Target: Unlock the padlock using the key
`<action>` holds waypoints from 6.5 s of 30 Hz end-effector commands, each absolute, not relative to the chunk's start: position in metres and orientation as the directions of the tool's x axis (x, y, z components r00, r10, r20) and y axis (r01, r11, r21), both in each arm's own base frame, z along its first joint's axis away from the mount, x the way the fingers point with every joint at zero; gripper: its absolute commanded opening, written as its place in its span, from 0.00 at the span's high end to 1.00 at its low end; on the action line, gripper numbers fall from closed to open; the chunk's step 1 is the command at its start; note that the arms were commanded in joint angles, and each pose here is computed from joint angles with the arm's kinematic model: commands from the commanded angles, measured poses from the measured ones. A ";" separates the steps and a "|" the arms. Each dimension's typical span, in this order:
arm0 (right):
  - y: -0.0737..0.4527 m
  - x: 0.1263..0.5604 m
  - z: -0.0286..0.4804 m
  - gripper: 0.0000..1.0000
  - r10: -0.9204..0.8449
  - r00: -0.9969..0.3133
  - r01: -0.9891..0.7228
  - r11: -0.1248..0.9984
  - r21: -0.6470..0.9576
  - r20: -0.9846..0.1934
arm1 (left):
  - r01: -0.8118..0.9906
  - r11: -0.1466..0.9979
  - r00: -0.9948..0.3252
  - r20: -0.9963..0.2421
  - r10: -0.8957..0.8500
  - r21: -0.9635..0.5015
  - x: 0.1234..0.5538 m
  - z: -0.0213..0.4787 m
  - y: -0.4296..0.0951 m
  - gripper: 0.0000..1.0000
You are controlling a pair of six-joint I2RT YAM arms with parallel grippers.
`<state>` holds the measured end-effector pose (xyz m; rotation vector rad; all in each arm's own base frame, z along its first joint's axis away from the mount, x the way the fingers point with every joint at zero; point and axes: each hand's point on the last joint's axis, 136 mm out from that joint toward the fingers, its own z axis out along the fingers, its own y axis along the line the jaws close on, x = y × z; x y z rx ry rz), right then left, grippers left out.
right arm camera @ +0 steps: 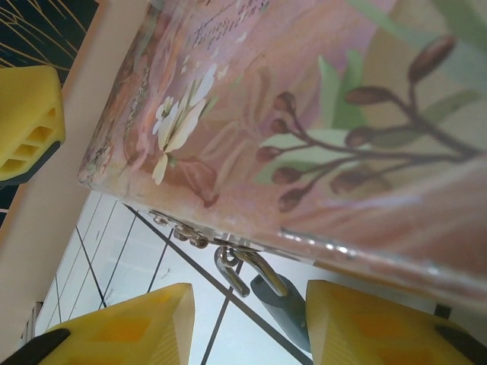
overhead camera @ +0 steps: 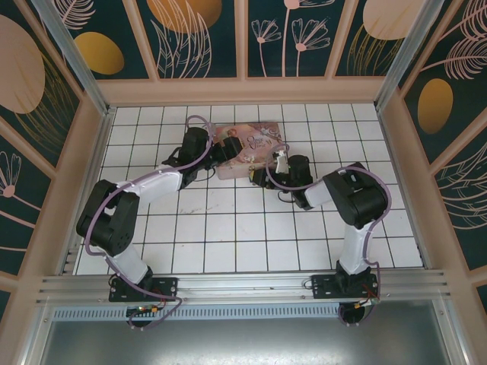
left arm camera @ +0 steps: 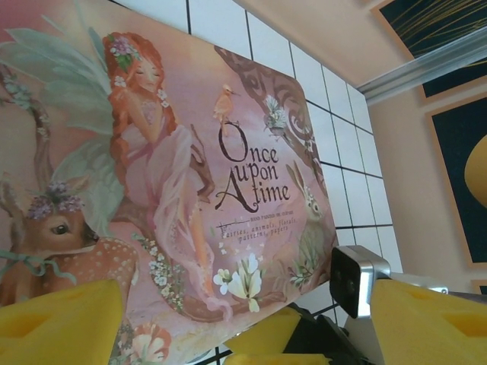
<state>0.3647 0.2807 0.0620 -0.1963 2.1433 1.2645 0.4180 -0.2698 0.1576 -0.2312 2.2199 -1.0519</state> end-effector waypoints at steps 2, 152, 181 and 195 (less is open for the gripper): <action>0.291 0.353 0.058 0.57 0.145 -0.804 -0.452 0.480 0.751 -0.577 | 0.125 0.668 -0.775 -0.492 -0.396 -0.734 0.426 0.153 -0.271 0.15; 0.175 0.454 0.079 1.00 0.618 -0.745 -0.008 0.369 0.929 -0.252 | 0.192 0.981 -0.906 -0.388 0.172 -0.014 0.405 -0.032 -0.214 0.35; 0.150 0.469 0.075 1.00 0.452 -0.812 0.038 0.673 0.739 -0.370 | 0.204 0.979 -0.916 -0.355 0.188 -0.007 0.404 -0.041 -0.216 0.36; 0.164 0.366 0.056 0.70 0.443 -0.841 0.125 0.717 0.685 -0.310 | 0.208 0.961 -0.867 -0.489 0.094 -0.184 0.420 0.040 -0.246 0.01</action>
